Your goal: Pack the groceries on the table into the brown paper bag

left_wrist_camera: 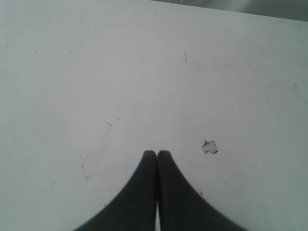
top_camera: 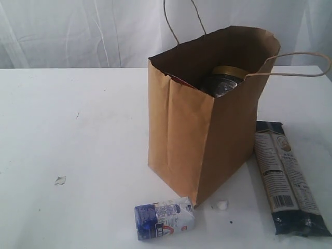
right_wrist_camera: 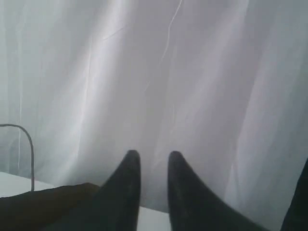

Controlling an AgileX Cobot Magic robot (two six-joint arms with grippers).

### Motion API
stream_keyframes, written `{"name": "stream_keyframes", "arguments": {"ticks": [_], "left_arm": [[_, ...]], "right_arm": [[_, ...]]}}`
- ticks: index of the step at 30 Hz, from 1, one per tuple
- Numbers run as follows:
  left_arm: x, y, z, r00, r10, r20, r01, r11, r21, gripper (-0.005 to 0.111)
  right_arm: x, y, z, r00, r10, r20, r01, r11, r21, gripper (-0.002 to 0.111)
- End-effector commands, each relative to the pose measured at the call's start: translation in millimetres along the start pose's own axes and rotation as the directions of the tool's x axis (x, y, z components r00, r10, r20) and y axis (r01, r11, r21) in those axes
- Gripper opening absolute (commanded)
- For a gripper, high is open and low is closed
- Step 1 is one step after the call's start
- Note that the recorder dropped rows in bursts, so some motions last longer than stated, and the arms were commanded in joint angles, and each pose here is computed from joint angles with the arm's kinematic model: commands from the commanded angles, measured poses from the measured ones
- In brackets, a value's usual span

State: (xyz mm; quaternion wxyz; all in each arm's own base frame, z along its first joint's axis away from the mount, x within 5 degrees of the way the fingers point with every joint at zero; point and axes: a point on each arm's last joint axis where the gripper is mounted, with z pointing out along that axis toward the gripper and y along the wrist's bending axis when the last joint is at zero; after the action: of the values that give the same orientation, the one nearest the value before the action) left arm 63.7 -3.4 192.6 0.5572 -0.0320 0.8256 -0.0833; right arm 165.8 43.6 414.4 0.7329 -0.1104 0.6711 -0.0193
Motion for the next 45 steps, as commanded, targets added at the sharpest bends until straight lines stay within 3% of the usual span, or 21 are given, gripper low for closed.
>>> {"name": "stream_keyframes", "arguments": {"ticks": [1, 7, 9, 11, 13, 16, 18, 19, 21, 26, 32, 38, 41, 45], "left_arm": [[1.8, 0.1, 0.4, 1.0, 0.002, 0.0, -0.002, 1.0, 0.004, 0.0], [1.8, 0.1, 0.4, 1.0, 0.002, 0.0, -0.002, 1.0, 0.004, 0.0], [1.8, 0.1, 0.4, 1.0, 0.002, 0.0, -0.002, 1.0, 0.004, 0.0], [1.8, 0.1, 0.4, 1.0, 0.002, 0.0, -0.002, 1.0, 0.004, 0.0], [1.8, 0.1, 0.4, 1.0, 0.002, 0.0, -0.002, 1.0, 0.004, 0.0], [1.8, 0.1, 0.4, 1.0, 0.002, 0.0, -0.002, 1.0, 0.004, 0.0], [1.8, 0.1, 0.4, 1.0, 0.002, 0.0, -0.002, 1.0, 0.004, 0.0], [1.8, 0.1, 0.4, 1.0, 0.002, 0.0, -0.002, 1.0, 0.004, 0.0], [1.8, 0.1, 0.4, 1.0, 0.002, 0.0, -0.002, 1.0, 0.004, 0.0], [1.8, 0.1, 0.4, 1.0, 0.002, 0.0, -0.002, 1.0, 0.004, 0.0], [1.8, 0.1, 0.4, 1.0, 0.002, 0.0, -0.002, 1.0, 0.004, 0.0], [1.8, 0.1, 0.4, 1.0, 0.002, 0.0, -0.002, 1.0, 0.004, 0.0], [1.8, 0.1, 0.4, 1.0, 0.002, 0.0, -0.002, 1.0, 0.004, 0.0], [1.8, 0.1, 0.4, 1.0, 0.002, 0.0, -0.002, 1.0, 0.004, 0.0]], "right_arm": [[0.7, -7.2, -29.8, 0.997, -0.047, 0.057, 0.046, 0.999, 0.007, 0.0], [23.4, 12.8, -49.9, 0.989, -0.081, 0.122, 0.104, 0.976, -0.193, 0.0], [34.9, 16.6, -53.2, 0.995, -0.032, 0.097, 0.054, 0.973, -0.227, 0.0], [48.6, 26.7, -57.9, 0.992, 0.124, 0.033, -0.106, 0.939, -0.326, 0.0], [60.2, 35.7, -63.7, 0.918, 0.376, -0.129, -0.396, 0.832, -0.388, 0.0], [77.8, 49.6, -71.9, 0.769, 0.494, -0.405, -0.633, 0.675, -0.379, 0.0], [93.1, 56.7, -80.3, 0.719, 0.393, -0.573, -0.649, 0.675, -0.352, 0.0], [109.1, 60.0, -90.2, 0.691, 0.21, -0.692, -0.586, 0.723, -0.367, 0.0], [120.9, 59.1, -96.3, 0.644, 0.082, -0.761, -0.532, 0.762, -0.369, 0.0], [135.0, 55.2, -87.9, 0.543, -0.071, -0.837, -0.43, 0.832, -0.351, 0.0], [161.8, 71.4, -41.7, 0.409, -0.284, -0.867, -0.377, 0.812, -0.444, 0.0], [191.0, 91.8, 11.1, 0.415, -0.35, -0.84, -0.324, 0.806, -0.496, 0.004], [203.8, 101.4, 26.2, 0.435, -0.431, -0.79, -0.28, 0.769, -0.574, 0.021], [218.8, 113.9, 40.1, 0.451, -0.429, -0.783, -0.259, 0.776, -0.575, 0.041]]}}
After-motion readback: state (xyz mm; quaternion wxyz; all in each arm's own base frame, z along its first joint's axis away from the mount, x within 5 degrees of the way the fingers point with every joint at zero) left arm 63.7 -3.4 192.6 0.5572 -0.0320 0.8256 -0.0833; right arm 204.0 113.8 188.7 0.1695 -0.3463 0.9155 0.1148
